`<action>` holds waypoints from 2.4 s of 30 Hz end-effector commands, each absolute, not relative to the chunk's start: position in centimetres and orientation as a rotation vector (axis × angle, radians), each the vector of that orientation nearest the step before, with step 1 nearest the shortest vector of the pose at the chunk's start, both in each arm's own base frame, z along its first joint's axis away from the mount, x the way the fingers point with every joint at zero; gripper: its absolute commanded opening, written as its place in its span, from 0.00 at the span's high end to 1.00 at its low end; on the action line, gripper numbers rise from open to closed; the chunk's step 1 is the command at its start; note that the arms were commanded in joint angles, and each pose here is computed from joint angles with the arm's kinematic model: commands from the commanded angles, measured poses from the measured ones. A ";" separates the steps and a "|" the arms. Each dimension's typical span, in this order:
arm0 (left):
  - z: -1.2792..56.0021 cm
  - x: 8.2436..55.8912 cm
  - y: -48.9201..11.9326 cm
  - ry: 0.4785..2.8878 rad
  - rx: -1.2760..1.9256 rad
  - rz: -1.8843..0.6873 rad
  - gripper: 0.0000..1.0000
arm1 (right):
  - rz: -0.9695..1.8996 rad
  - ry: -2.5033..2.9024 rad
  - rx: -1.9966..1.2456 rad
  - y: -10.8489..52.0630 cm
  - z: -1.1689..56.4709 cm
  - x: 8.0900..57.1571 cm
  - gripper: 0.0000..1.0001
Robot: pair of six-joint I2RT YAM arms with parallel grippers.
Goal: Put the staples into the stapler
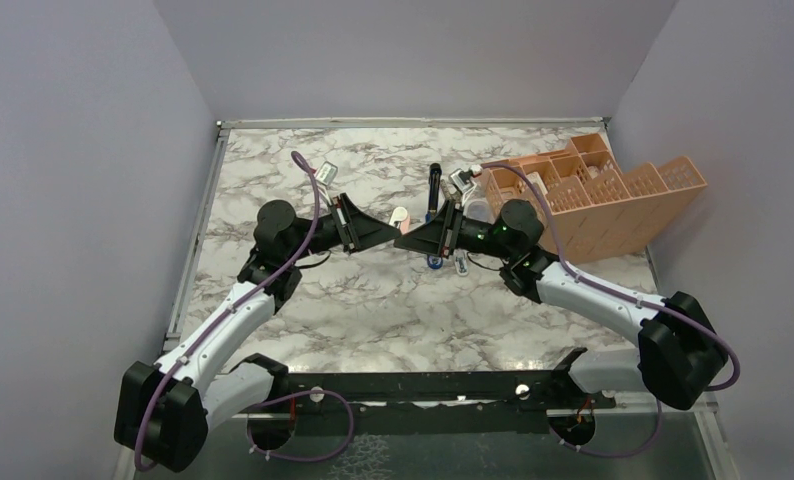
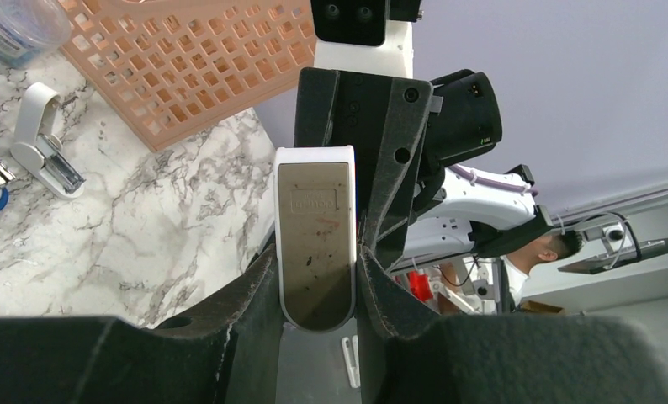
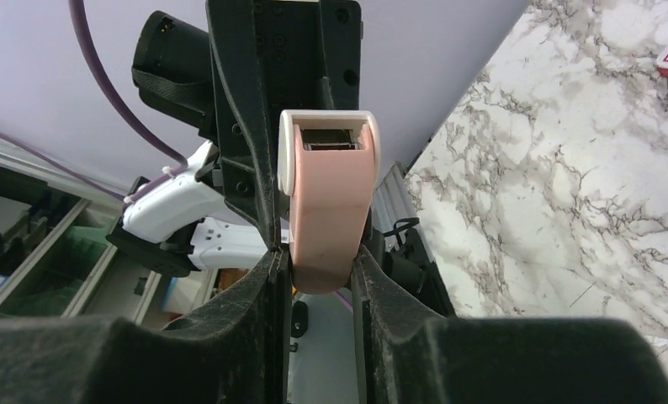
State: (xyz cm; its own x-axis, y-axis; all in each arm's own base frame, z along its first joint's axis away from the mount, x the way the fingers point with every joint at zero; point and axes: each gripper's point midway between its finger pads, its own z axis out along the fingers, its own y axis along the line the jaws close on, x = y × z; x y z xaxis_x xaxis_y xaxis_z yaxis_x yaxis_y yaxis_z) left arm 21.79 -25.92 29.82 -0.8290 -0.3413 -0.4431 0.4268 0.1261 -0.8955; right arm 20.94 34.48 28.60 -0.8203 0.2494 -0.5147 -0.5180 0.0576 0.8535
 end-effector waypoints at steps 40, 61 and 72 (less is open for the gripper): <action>8.3 23.7 -19.0 2.308 -0.223 -0.958 0.24 | 0.642 2.735 -0.505 33.2 9.2 22.1 0.89; 4.5 22.7 -20.4 2.358 -0.157 -1.059 0.36 | 0.448 2.933 -0.489 33.3 4.3 21.6 0.83; 4.3 22.6 -20.3 2.363 -0.158 -1.052 0.34 | 0.409 2.903 -0.520 33.8 4.1 22.6 0.70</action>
State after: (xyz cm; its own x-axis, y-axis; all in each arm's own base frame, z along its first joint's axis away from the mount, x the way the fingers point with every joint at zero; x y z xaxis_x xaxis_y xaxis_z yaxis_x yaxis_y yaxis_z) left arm 22.52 -20.15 4.33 -0.8455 -0.3382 -0.4132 0.0820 0.6823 -0.7264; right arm 22.35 33.87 4.21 -0.9354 -0.2957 -0.1939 -0.3416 0.8975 0.2789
